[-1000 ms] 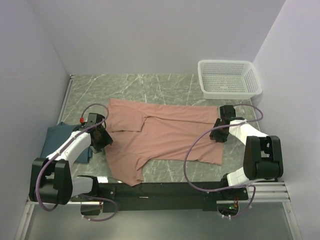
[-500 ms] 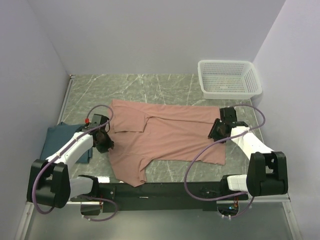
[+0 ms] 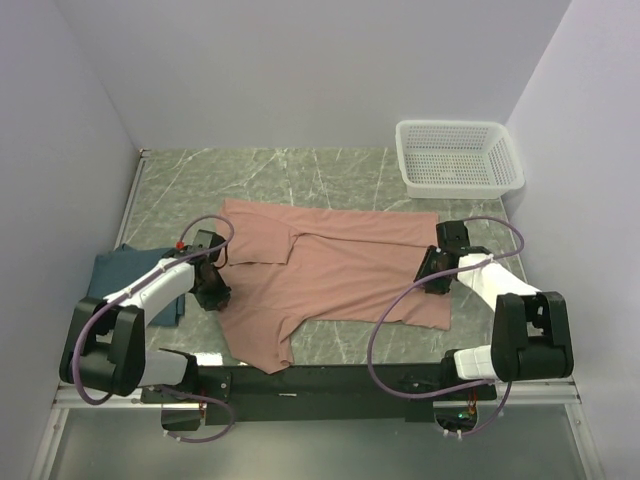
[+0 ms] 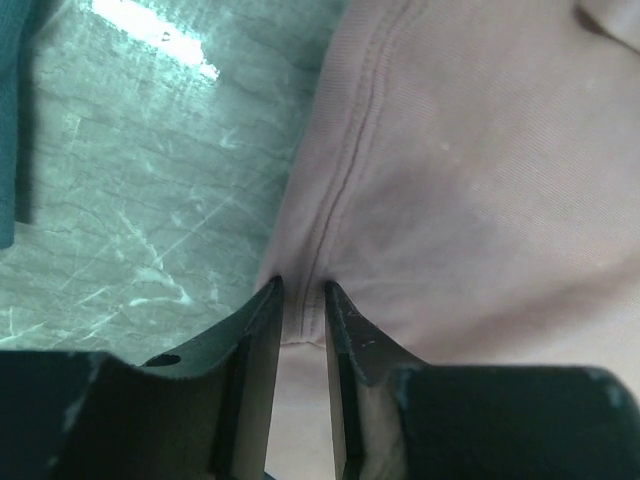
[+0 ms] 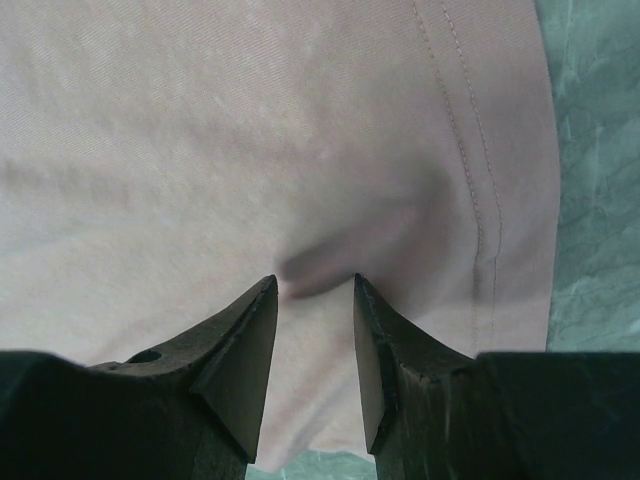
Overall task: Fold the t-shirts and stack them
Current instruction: Fold the tshirt
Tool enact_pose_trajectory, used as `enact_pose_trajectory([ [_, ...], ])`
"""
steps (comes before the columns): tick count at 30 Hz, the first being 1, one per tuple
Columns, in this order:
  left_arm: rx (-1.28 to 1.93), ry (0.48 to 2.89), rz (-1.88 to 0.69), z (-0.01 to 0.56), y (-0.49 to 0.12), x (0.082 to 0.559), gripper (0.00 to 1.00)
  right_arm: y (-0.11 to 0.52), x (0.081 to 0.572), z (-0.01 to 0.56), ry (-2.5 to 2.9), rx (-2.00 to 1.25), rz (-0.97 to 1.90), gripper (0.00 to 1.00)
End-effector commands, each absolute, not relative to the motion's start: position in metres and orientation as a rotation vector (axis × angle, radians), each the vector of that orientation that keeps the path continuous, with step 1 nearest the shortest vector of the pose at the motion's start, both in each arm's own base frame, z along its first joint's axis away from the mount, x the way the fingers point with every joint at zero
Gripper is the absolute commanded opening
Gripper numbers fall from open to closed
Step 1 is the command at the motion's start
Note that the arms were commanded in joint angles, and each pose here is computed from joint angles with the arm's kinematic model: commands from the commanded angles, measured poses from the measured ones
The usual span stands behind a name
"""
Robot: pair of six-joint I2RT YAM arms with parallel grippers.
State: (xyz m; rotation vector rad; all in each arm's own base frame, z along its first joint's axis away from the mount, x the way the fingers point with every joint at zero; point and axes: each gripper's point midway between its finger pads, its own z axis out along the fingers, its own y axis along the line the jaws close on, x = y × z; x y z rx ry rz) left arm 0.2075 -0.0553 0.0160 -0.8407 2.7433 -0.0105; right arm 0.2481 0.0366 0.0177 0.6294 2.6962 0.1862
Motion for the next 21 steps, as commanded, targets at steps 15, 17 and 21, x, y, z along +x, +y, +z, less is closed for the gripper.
enact_pose_trajectory([
  [15,-0.938,2.692,0.173,0.028,-0.034,0.203,0.01,0.022,0.244,-0.001,2.726,0.661,0.092,0.44],
  [17,-0.962,2.694,0.187,0.029,-0.03,0.2,0.01,0.017,0.243,-0.003,2.728,0.678,0.057,0.44],
  [21,-0.987,2.693,0.178,0.03,-0.027,0.2,0.01,0.013,0.243,-0.005,2.73,0.703,0.047,0.44],
])
